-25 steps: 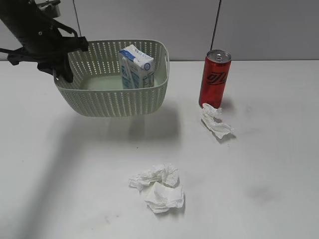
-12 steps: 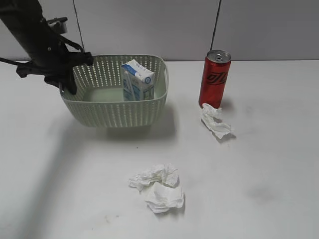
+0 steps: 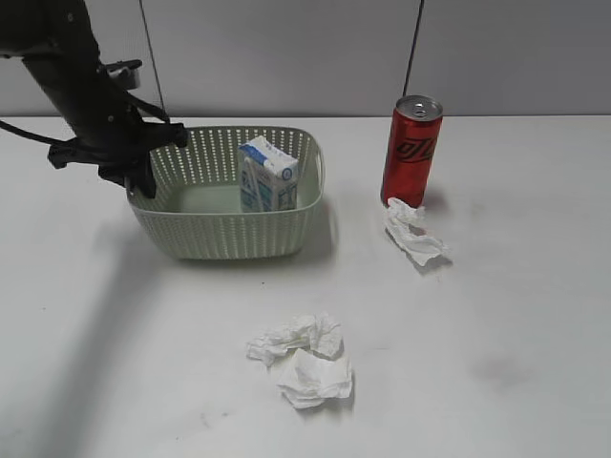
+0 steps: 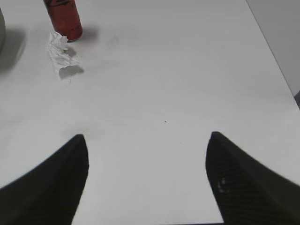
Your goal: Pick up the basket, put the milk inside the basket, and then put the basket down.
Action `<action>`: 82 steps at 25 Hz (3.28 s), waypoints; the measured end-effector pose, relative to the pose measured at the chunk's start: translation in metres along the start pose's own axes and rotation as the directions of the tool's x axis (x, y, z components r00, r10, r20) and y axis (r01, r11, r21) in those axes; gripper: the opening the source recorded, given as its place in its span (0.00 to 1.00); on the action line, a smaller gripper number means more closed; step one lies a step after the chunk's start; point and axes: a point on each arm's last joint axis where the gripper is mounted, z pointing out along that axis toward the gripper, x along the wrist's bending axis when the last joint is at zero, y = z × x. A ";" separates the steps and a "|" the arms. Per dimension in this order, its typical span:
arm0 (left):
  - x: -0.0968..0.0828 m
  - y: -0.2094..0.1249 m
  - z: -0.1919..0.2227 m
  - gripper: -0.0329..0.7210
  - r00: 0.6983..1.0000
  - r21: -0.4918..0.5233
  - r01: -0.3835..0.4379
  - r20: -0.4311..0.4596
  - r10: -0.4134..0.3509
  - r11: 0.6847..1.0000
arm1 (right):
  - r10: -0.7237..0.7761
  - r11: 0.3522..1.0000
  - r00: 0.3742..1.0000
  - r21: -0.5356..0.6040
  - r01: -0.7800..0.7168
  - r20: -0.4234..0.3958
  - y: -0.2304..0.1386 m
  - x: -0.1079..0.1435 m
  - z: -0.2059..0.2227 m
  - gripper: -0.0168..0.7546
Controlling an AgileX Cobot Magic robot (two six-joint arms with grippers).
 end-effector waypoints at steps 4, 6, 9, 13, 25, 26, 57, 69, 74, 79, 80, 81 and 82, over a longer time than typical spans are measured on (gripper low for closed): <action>-0.002 0.000 -0.001 0.24 1.000 0.001 0.002 0.018 -0.002 1.000 | 0.000 1.000 1.000 0.000 0.000 0.000 0.000 0.000 0.000 0.79; -0.003 0.000 -0.003 0.44 1.000 -0.004 0.006 0.025 -0.006 1.000 | 0.000 1.000 1.000 0.000 0.000 0.000 0.000 0.000 0.000 0.79; -0.005 0.000 -0.010 0.78 0.999 -0.006 0.007 0.035 -0.007 1.000 | 0.000 1.000 1.000 0.000 0.000 0.000 0.000 0.000 0.000 0.79; -0.008 0.001 -0.035 0.90 0.999 -0.063 -0.001 0.049 0.004 0.998 | 0.000 1.000 1.000 0.000 0.000 0.000 0.000 0.000 0.000 0.79; 0.065 0.001 -0.126 0.89 0.998 -0.127 -0.034 -0.058 0.027 0.991 | 0.000 1.000 1.000 0.000 0.000 0.001 0.000 0.000 0.000 0.79; 0.073 0.000 -0.130 0.89 0.997 -0.114 -0.034 -0.079 0.025 0.993 | 0.000 1.000 1.000 0.000 0.000 0.001 0.000 0.000 0.000 0.79; 0.099 -0.230 -0.210 0.83 0.968 -0.274 -0.187 -0.214 0.130 0.943 | 0.000 1.000 1.000 0.000 0.000 0.001 0.000 0.000 0.000 0.79; 0.103 -0.307 -0.197 0.83 0.961 -0.498 -0.238 -0.243 0.130 0.834 | 0.000 1.000 1.000 0.000 0.000 0.001 0.000 0.000 0.000 0.79; 0.100 -0.322 -0.207 0.83 0.958 -0.607 -0.264 -0.257 0.129 0.749 | 0.000 1.000 1.000 0.000 0.000 0.001 0.000 0.000 0.000 0.79; 0.099 -0.334 -0.211 0.82 0.955 -0.651 -0.277 -0.266 0.130 0.707 | 0.000 1.000 1.000 0.000 0.000 0.001 0.000 0.000 0.000 0.79; 0.098 -0.337 -0.212 0.82 0.955 -0.665 -0.281 -0.268 0.130 0.692 | 0.000 1.000 1.000 0.000 0.000 0.001 0.000 0.000 0.000 0.79; 0.098 -0.340 -0.214 0.82 0.954 -0.677 -0.284 -0.271 0.130 0.679 | 0.000 1.000 1.000 0.000 0.000 0.001 0.000 0.000 0.000 0.79; 0.098 -0.343 -0.215 0.82 0.953 -0.689 -0.288 -0.273 0.130 0.665 | 0.000 1.000 1.000 0.000 0.000 0.001 0.000 0.000 0.000 0.79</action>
